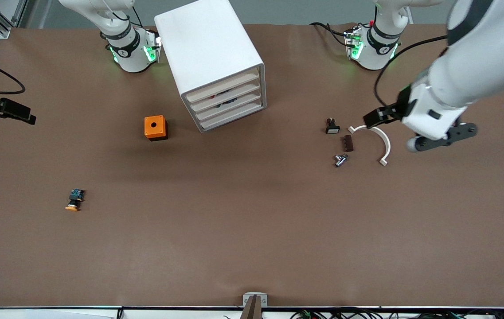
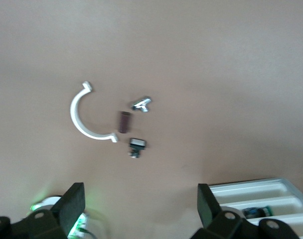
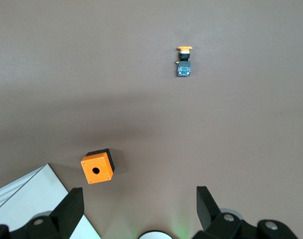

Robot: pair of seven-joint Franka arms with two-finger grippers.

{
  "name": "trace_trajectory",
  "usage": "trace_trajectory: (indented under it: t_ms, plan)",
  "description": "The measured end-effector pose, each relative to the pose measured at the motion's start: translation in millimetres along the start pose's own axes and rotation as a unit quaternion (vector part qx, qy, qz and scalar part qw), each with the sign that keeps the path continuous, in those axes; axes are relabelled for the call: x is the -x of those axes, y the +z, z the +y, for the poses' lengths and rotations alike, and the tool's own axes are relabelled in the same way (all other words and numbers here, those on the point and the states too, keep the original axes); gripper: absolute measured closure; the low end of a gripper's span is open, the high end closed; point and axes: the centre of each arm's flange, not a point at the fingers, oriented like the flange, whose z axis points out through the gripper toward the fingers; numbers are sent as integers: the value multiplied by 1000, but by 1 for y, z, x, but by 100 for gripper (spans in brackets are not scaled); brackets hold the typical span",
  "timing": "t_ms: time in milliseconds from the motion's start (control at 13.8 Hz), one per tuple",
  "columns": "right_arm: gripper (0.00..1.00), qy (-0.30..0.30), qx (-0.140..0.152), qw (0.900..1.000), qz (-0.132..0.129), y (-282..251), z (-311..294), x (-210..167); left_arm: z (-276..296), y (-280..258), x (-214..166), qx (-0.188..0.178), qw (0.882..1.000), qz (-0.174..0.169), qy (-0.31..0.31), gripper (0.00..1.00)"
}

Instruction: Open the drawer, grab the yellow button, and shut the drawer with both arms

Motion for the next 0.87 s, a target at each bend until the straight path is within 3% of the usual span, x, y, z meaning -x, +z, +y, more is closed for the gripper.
trace_trajectory:
  t_ms: [434, 868]
  plan:
    - [0, -2, -3, 1000, 0, -11, 0, 32, -98, 2, -12, -22, 995, -15, 91, 0]
    - [0, -15, -1, 1000, -4, -6, -14, 42, -140, 41, 5, -10, 993, 58, 103, 0]
